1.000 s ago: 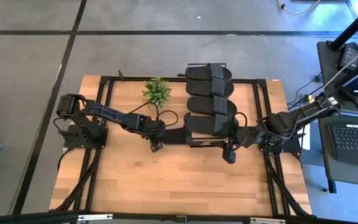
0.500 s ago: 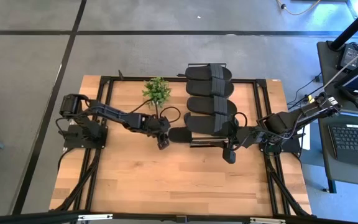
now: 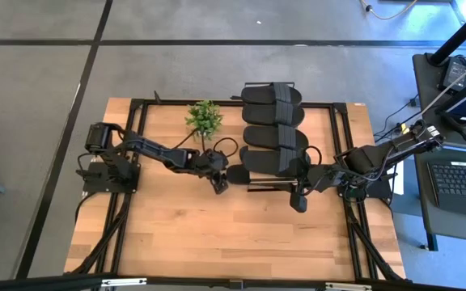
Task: Pick and place slides into the shelf
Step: Put the black slide under the shelf
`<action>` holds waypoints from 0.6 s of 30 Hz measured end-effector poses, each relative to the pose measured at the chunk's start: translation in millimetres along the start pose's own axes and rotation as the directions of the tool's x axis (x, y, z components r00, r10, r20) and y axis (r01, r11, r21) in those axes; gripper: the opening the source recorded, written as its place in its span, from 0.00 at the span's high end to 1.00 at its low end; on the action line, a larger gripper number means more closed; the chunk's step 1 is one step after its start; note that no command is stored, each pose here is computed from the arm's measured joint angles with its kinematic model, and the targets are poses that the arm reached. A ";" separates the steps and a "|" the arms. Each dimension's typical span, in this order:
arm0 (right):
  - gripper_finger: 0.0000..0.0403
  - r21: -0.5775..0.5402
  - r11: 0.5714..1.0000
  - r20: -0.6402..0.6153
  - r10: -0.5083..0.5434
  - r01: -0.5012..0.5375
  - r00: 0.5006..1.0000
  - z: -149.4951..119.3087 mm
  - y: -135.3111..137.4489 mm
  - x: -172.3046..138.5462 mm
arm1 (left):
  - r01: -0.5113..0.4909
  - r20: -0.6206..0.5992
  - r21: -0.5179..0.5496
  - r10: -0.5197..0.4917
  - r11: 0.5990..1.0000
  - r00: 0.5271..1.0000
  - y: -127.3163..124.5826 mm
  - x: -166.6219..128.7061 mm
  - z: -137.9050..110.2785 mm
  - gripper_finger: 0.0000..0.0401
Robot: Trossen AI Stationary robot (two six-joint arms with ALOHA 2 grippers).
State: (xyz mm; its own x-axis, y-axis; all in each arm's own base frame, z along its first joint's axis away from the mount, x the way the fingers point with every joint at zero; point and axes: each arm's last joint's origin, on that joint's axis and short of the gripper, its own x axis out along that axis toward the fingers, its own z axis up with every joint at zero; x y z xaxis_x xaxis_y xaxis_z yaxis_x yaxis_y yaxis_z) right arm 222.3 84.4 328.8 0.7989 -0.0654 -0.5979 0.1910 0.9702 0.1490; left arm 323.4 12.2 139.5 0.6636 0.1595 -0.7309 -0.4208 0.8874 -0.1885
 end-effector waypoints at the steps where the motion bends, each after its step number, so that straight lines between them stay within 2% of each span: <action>1: 0.59 0.000 1.000 -0.001 -0.001 0.001 1.000 -0.1 -0.1 0.0 | 0.003 0.001 -0.004 -0.003 1.000 1.000 0.1 2.2 -0.3 0.51; 6: 0.59 -0.005 1.000 -0.024 -0.013 0.013 1.000 -2.4 -1.4 0.0 | 0.006 0.006 -0.001 -0.006 1.000 1.000 -3.9 8.2 7.8 0.51; 9: 0.59 0.008 1.000 -0.048 -0.026 0.026 0.999 -4.9 -2.7 -0.2 | 0.013 0.018 0.050 -0.014 0.999 1.000 -8.6 1.2 20.2 0.51; 14: 0.59 0.033 0.999 -0.076 -0.040 0.043 0.996 -7.9 -3.8 -0.6 | -0.048 -0.090 0.129 0.060 0.990 0.994 -12.0 -6.6 31.7 0.51; 18: 0.59 0.030 0.998 -0.083 -0.044 0.046 0.996 -8.6 -4.2 -0.7 | -0.087 -0.098 0.156 0.104 0.984 0.990 -12.2 -9.7 35.6 0.51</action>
State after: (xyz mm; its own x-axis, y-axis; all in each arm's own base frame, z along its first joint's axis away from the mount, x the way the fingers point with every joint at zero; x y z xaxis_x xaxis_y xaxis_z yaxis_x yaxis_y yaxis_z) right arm 216.0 82.4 321.8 0.7400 -0.0883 -0.6668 0.2448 0.9587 0.1447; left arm 344.1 15.2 172.2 0.5525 0.2072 -0.8074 -0.3753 0.9267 -0.0190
